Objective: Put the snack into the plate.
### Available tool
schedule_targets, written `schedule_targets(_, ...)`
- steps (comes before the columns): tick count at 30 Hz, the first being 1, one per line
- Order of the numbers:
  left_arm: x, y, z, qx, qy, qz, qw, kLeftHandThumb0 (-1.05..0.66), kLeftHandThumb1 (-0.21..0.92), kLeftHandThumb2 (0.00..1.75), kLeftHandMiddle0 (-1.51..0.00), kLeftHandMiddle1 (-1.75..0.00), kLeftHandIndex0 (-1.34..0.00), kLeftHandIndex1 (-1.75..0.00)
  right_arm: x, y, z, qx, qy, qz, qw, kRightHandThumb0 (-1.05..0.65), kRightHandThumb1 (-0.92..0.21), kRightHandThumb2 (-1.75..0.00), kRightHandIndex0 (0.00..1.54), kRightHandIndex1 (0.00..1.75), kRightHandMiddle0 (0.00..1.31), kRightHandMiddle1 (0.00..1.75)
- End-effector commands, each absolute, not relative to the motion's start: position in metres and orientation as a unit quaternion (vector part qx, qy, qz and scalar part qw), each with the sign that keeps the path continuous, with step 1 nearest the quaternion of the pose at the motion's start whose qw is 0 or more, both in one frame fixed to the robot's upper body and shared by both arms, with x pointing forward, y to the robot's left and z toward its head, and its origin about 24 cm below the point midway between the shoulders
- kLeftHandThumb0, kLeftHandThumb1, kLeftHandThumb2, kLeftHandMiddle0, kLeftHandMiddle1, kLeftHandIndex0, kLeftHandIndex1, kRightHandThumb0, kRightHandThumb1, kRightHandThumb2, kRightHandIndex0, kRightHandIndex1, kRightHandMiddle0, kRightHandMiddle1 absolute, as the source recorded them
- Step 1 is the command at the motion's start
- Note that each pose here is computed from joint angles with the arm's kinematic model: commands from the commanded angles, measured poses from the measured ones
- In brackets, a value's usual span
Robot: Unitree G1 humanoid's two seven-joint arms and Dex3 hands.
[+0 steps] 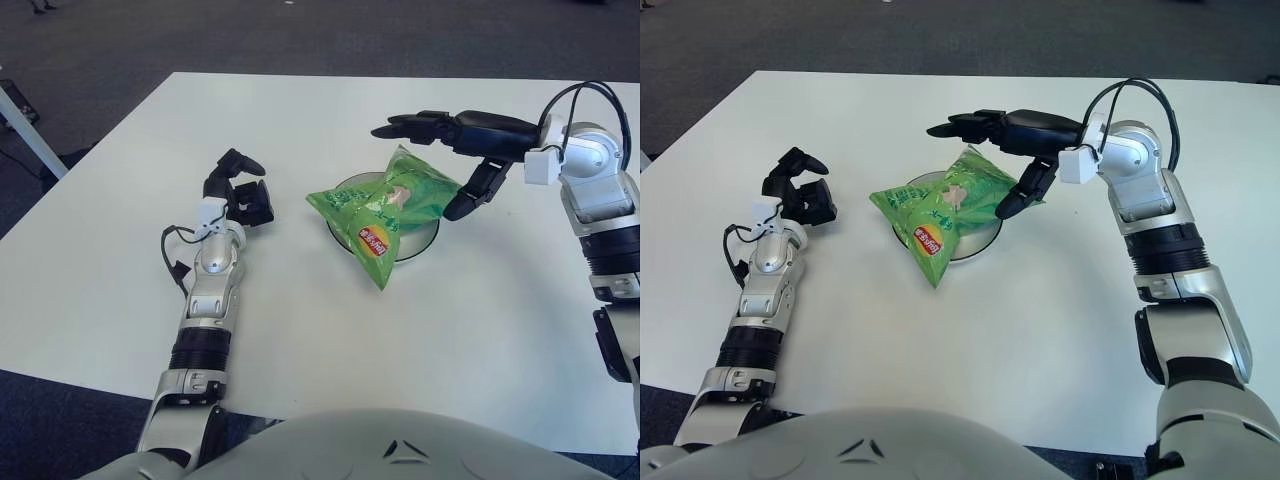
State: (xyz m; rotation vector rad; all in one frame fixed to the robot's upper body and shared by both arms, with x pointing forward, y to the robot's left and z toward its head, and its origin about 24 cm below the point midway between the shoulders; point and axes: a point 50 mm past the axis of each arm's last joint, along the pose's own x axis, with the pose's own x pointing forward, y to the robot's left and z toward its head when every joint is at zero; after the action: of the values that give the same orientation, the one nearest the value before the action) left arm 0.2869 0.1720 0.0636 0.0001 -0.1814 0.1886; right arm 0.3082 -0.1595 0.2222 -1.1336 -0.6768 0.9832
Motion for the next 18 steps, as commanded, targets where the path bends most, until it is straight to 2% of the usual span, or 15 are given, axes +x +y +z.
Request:
schedule_targets(1,0.257,0.161,0.005,-0.034,0.019,0.103,0.994,-0.5,0.26,1.39,-1.35,-1.75,-0.66,-1.75,0.31,-0.165,0.237,-0.486,-0.349,0.41,0.688,-0.96,-0.6,-0.61,0.0,0.0,0.0,0.0)
schedule_targets(14,0.258,0.164,0.004,-0.032,0.022,0.106,0.994,-0.5,0.26,1.39,-1.36,-1.75,-0.66,-1.75,0.311,-0.186,0.245,-0.537,-0.324,0.379,0.68,-0.95,-0.57,-0.59,0.0,0.0,0.0,0.0)
schedule_targets(18,0.258,0.165,0.004,-0.032,0.023,0.107,0.993,-0.5,0.26,1.39,-1.36,-1.75,-0.66,-1.75,0.312,-0.193,0.245,-0.563,-0.315,0.346,0.681,-0.96,-0.56,-0.59,0.0,0.0,0.0,0.0)
